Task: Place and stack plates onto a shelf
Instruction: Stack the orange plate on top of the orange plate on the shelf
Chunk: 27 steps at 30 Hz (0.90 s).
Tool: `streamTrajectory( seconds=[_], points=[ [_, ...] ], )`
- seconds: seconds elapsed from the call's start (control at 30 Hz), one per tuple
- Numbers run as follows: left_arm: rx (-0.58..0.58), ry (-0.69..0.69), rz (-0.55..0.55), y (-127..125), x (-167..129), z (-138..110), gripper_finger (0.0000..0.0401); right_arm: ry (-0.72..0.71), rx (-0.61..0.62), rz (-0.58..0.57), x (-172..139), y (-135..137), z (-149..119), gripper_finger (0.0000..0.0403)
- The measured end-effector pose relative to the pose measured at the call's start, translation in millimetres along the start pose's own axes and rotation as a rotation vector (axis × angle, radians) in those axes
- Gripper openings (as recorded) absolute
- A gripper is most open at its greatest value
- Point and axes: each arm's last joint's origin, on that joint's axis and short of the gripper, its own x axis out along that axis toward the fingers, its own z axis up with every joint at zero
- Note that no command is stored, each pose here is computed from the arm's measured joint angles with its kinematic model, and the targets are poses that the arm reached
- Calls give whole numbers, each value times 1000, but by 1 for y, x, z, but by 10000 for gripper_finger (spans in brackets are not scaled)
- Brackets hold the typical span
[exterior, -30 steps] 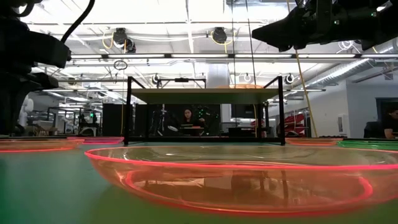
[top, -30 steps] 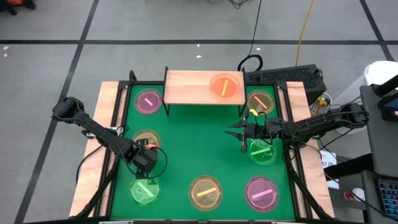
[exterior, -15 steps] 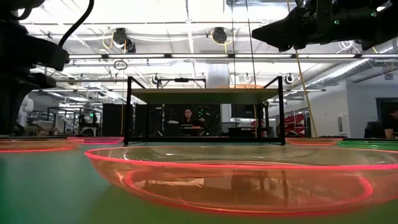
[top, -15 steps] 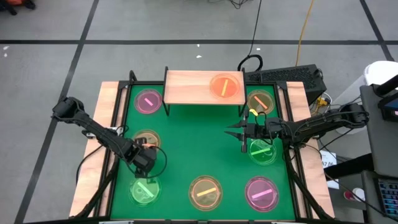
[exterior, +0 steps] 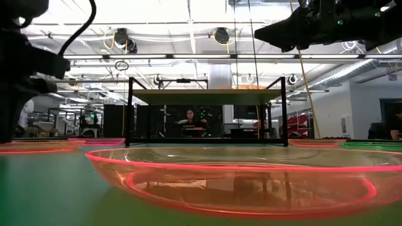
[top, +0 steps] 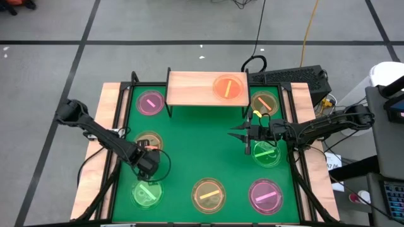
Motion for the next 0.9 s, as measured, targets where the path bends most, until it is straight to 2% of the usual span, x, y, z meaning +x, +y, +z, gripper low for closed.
streamTrajectory(
  seconds=[0.33, 0.53, 0.9],
  points=[
    [-10, 51, 53, -2, 14, 2, 33, 0, 0, 0, 0, 0, 0, 73],
    [-15, 22, 21, -5, 2, 7, 33, -6, 1, -1, 0, 0, 1, 73],
    [-16, 67, 95, -1, -5, 5, 33, -7, 1, -1, 0, 0, 1, 73]
  ],
)
